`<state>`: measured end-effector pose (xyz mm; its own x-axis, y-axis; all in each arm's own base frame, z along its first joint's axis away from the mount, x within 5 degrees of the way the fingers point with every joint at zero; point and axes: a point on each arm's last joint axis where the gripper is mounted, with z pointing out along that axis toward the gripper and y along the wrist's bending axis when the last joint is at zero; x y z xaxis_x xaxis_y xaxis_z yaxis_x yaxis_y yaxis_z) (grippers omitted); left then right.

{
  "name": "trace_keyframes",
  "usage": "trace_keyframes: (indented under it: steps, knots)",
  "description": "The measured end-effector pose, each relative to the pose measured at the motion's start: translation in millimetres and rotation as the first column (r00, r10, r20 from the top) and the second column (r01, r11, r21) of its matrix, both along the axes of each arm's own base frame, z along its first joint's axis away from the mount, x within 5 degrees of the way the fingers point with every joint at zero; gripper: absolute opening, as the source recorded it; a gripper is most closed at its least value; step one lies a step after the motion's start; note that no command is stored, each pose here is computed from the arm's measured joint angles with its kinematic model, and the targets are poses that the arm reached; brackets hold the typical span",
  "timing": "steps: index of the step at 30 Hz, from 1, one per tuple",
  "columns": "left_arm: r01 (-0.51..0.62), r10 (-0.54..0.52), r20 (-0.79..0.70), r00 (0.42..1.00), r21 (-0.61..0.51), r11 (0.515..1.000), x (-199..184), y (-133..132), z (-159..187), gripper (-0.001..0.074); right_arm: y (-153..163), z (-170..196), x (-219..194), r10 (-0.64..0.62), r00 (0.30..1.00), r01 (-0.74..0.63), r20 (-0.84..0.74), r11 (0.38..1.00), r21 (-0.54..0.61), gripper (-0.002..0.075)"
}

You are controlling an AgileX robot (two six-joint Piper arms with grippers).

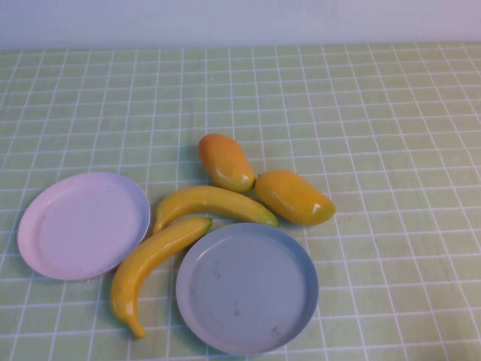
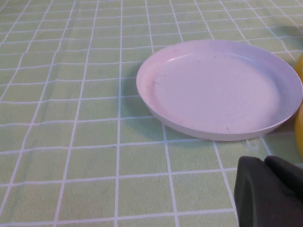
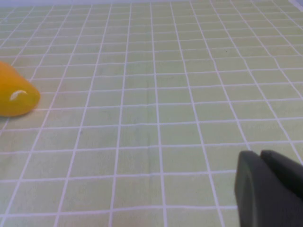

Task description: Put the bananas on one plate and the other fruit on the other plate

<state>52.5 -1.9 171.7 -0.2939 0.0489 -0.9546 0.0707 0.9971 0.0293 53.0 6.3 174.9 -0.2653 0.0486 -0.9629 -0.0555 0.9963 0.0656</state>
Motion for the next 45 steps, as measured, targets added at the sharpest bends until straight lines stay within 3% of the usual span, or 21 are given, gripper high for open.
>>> trace_keyframes:
  steps: [18,29,37,45]
  knots:
    - [0.0,0.0,0.002,1.0,-0.004,1.0,0.0,-0.1,0.2,-0.0004,0.0,0.0,0.0,0.0,1.0,0.0,0.0,1.0,0.0,-0.0015]
    - [-0.004,0.009,0.031,0.999,-0.168,0.986,0.8,-3.6,4.0,-0.0004,0.0,0.0,0.0,0.0,1.0,0.0,0.0,1.0,0.0,-0.0015]
    - [0.001,0.062,0.119,0.991,-0.472,0.882,2.8,-6.6,16.2,-0.0004,0.0,0.0,0.0,0.0,1.0,0.0,0.0,1.0,0.0,-0.0015]
    - [0.001,0.082,0.128,0.988,-0.545,0.838,3.1,-6.6,18.7,-0.0004,0.0,0.0,0.0,0.0,1.0,0.0,0.0,1.0,0.0,-0.0015]
